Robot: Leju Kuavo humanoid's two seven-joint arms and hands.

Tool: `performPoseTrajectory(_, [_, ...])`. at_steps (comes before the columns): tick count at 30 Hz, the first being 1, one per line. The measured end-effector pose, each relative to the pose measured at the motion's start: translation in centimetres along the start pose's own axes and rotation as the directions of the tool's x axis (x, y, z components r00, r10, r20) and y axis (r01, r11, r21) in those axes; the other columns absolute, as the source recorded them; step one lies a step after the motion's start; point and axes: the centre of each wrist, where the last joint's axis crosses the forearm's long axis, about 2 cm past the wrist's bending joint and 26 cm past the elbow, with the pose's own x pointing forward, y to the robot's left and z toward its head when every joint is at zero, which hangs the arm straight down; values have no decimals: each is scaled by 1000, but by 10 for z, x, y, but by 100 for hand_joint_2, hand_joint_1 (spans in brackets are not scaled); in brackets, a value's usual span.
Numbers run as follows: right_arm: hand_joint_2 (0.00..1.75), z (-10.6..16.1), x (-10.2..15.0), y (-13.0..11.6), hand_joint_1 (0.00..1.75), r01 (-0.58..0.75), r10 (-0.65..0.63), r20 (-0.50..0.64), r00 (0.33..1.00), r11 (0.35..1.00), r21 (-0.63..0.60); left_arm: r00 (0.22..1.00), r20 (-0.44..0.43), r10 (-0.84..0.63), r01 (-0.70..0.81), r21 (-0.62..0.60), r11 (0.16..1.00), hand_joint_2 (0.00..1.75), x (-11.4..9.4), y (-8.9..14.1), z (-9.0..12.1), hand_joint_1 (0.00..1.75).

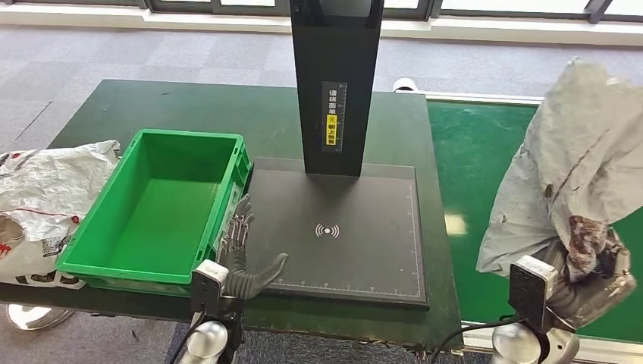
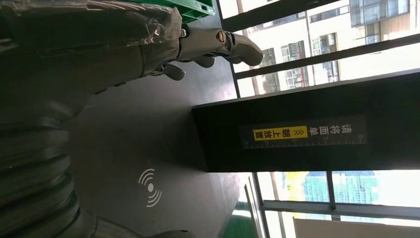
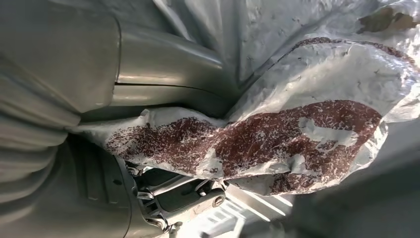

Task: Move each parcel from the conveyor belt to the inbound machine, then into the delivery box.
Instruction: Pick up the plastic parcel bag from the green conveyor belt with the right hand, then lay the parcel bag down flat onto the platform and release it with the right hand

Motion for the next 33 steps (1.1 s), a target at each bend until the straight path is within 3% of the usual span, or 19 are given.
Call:
performPoseTrajectory(7, [175, -15, 37, 0, 175, 53, -54, 55, 997, 999, 4, 1000, -8, 7, -7, 15, 1000, 175, -1, -1, 1, 0])
performPoseTrajectory(14, [175, -13, 53, 7, 175, 43, -56, 228, 972, 997, 61, 1000, -9, 10, -10, 25, 1000, 175, -1, -1, 1, 0])
performPoseTrajectory(21, [175, 30, 62, 56, 175, -47, -68, 295, 953, 929, 368, 1000, 0, 16, -16, 35, 999, 175, 1, -4, -1, 0])
performPoseTrajectory(28, [175, 67, 60, 86, 172, -31, -103, 213, 972, 836, 548, 1000, 7, 10, -10, 27, 1000, 175, 2, -5, -2, 0])
performPoseTrajectory(29, [175, 72, 59, 90, 165, -28, -106, 202, 974, 823, 567, 1000, 7, 10, -10, 28, 1000, 175, 2, -5, -2, 0])
performPoseTrajectory(30, [175, 76, 59, 93, 141, -26, -111, 195, 974, 809, 587, 1000, 8, 9, -9, 28, 1000, 175, 2, -5, -3, 0])
performPoseTrajectory(33, [175, 85, 60, 102, 19, -24, -129, 193, 973, 770, 638, 1000, 14, 7, -8, 27, 1000, 175, 3, -5, -3, 0])
